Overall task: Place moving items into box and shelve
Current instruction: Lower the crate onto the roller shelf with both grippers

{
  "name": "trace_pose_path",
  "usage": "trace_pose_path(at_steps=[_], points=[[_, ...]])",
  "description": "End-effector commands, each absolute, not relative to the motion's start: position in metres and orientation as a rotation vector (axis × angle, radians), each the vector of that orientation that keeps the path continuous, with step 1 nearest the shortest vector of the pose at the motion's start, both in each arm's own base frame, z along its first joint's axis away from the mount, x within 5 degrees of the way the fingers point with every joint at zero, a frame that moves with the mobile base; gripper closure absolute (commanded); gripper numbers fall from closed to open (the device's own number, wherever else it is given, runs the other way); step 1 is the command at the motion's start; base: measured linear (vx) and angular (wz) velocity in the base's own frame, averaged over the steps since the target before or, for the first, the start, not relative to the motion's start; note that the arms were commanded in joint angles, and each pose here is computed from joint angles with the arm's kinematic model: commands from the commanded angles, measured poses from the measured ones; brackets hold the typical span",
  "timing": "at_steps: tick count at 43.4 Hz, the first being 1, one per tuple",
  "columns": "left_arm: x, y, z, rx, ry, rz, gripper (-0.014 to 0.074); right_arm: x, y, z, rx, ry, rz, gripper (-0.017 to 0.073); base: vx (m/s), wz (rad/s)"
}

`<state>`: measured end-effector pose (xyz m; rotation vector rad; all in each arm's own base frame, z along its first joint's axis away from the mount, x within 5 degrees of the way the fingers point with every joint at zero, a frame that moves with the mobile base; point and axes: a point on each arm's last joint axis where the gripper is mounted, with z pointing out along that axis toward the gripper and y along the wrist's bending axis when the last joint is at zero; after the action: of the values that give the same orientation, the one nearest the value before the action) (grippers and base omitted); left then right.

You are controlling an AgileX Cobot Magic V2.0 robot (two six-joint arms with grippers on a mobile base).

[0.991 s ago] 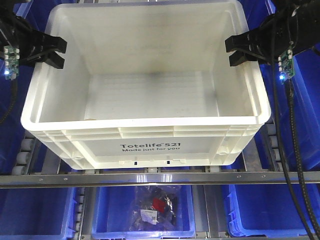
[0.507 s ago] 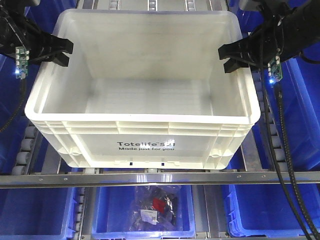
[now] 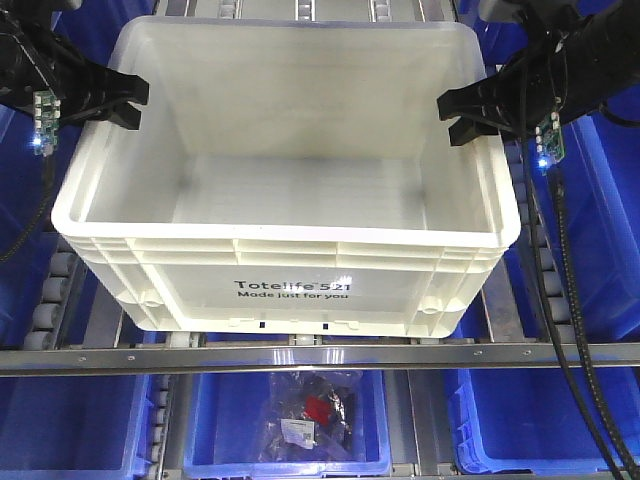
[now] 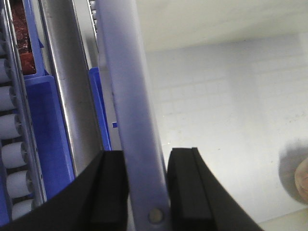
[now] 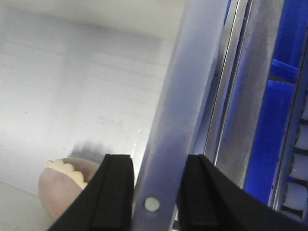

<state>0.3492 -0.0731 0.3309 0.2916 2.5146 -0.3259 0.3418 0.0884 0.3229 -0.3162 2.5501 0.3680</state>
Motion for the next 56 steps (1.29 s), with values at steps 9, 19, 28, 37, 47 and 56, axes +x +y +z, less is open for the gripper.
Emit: trace_pose_path(at_steps=[9, 19, 28, 37, 47, 56], points=[[0.345, -0.083, 0.366, 0.262, 2.336, -0.408, 0.0104, 0.337, 0.096, 0.362, -0.341, 2.336, 0.422, -0.012, 0.0, 0.0], [0.345, -0.075, 0.363, 0.29, 2.37, -0.275, 0.0105, 0.338, 0.089, 0.36, -0.39, 2.354, 0.297, -0.0127, 0.0, 0.0], [0.345, -0.069, 0.361, 0.246, 2.396, -0.199, 0.0105, 0.338, 0.084, 0.357, -0.43, 2.378, 0.201, -0.0104, 0.0, 0.0], [0.345, -0.067, 0.36, 0.21, 2.41, -0.185, 0.0105, 0.337, 0.081, 0.356, -0.399, 2.403, 0.174, -0.0085, 0.0, 0.0], [0.327, -0.064, 0.391, 0.194, 2.284, -0.195, 0.0105, 0.329, 0.084, 0.371, -0.298, 2.363, 0.291, -0.0064, 0.0, 0.0], [0.317, -0.062, 0.402, 0.195, 2.261, -0.197, 0.0105, 0.322, 0.085, 0.382, -0.284, 2.328, 0.324, -0.0041, 0.0, 0.0]])
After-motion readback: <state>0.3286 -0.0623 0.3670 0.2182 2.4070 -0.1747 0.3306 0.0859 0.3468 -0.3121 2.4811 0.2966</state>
